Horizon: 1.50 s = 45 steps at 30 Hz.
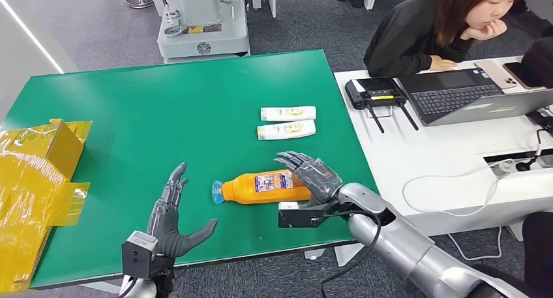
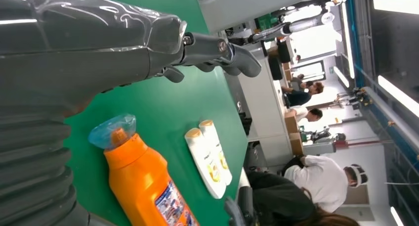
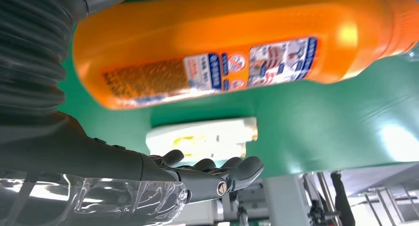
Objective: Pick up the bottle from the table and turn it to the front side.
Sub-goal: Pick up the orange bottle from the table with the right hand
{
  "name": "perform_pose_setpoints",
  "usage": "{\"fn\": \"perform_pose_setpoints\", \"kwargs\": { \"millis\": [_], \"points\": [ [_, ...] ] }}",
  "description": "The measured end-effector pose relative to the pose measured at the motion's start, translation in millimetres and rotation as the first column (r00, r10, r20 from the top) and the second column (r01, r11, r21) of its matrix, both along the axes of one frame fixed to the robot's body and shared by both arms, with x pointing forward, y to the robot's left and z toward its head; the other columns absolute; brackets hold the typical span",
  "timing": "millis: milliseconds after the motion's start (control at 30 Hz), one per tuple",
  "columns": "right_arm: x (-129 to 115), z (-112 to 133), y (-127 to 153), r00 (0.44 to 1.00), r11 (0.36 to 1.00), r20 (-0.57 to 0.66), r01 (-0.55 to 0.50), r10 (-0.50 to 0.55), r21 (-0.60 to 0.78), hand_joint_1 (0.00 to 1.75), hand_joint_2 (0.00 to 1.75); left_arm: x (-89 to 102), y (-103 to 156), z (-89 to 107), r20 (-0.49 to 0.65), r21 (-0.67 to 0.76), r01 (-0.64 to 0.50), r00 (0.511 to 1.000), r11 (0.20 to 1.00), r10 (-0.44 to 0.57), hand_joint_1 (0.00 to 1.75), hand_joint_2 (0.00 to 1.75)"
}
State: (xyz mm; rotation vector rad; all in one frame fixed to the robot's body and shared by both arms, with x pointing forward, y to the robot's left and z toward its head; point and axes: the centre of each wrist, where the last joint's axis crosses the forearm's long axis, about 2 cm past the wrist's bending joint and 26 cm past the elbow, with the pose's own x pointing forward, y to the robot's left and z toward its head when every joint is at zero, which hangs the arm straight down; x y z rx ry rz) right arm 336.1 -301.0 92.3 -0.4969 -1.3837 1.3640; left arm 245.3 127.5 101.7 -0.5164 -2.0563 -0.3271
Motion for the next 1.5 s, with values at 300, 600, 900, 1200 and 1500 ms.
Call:
{"fn": "perform_pose_setpoints", "kwargs": {
  "millis": [300,600,900,1200,1500],
  "points": [
    [-2.0,-8.1,5.5,0.996,0.998,-0.091,-0.007,0.012,0.059,0.00,1.75,1.7,-1.2,2.0,-0.009,-0.007,0.019,1.000,1.000,-0.019,0.00,1.75],
    [-5.9,-20.1,3.1,0.987,0.999,-0.154,0.049,-0.049,-0.002,0.00,1.75,4.0,1.9,2.1,-0.013,-0.028,0.019,1.000,0.999,-0.019,0.00,1.75],
    [-3.4,-21.9,-2.8,0.991,0.991,-0.108,0.073,-0.085,-0.109,0.00,1.75,3.5,2.8,-1.5,-0.031,-0.069,0.007,0.999,0.998,-0.009,0.00,1.75],
    [6.7,-20.2,-11.0,0.988,0.982,-0.114,0.085,-0.105,-0.169,1.27,1.75,2.5,4.4,-6.6,-0.060,-0.086,0.005,0.998,0.996,-0.011,0.00,1.75],
    [9.7,-20.4,-12.7,0.988,0.978,-0.122,0.066,-0.092,-0.197,1.75,1.75,1.2,6.9,-9.8,-0.081,-0.107,-0.007,0.997,0.994,-0.002,0.00,1.75]
  ]
}}
